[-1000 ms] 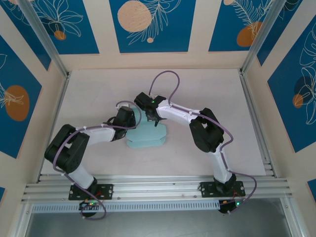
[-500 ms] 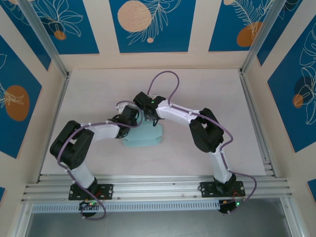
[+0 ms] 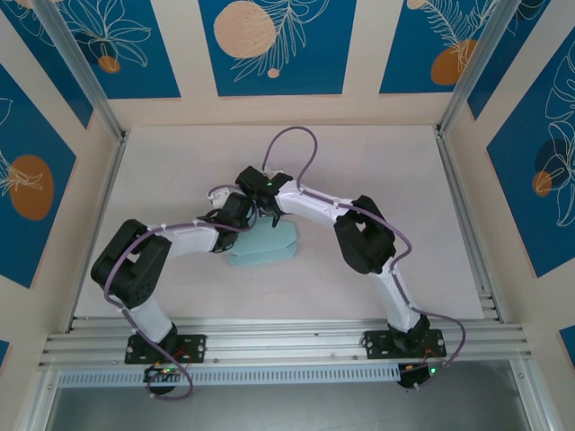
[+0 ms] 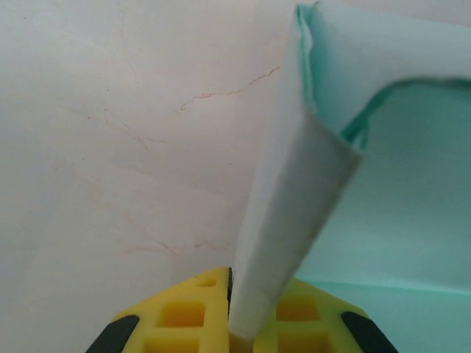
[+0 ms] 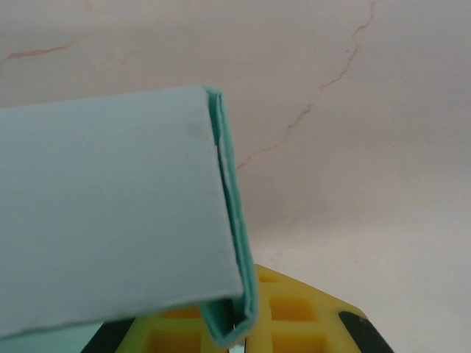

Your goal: Fold the paper box

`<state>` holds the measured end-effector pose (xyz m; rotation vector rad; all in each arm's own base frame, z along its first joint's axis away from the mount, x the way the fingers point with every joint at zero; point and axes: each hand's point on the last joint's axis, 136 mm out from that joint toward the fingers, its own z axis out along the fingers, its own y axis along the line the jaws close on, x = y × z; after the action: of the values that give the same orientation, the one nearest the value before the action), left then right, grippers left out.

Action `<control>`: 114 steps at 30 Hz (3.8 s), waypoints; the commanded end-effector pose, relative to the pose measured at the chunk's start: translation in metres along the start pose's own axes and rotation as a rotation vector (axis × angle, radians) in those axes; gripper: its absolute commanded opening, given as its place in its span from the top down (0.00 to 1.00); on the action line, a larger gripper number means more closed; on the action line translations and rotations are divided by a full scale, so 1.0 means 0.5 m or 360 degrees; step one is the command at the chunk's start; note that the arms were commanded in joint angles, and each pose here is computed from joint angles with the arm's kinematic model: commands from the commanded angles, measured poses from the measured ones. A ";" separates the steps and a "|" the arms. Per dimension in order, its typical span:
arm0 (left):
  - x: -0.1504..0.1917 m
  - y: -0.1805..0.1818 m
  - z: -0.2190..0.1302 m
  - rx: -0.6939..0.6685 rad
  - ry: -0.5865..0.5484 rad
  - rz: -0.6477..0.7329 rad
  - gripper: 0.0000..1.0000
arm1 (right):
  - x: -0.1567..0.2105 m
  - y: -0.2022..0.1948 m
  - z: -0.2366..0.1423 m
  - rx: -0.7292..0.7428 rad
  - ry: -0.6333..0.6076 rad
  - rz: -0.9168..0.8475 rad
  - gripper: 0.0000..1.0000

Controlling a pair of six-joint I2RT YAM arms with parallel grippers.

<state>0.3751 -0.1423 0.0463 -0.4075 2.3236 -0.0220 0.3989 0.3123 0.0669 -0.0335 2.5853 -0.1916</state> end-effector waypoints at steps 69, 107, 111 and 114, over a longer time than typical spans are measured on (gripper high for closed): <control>-0.083 0.100 -0.096 0.0551 0.0179 -0.0197 0.00 | -0.089 -0.007 -0.169 -0.0625 0.0340 -0.0957 0.42; 0.189 0.020 -0.063 0.0640 0.0662 0.0182 0.60 | 0.309 -0.145 -0.155 -0.1018 0.0396 0.0580 0.78; 0.206 0.010 -0.073 0.0684 0.0672 0.0174 0.62 | 0.313 -0.101 -0.123 -0.1054 0.0476 0.0560 0.78; 0.221 0.000 -0.085 0.0723 0.0685 0.0191 0.62 | 0.297 -0.081 -0.105 -0.1053 0.0484 0.0537 0.78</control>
<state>0.3189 -0.1446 0.0230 -0.1277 2.5095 -0.4318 0.2278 0.2461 0.0249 0.2268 2.8307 0.7223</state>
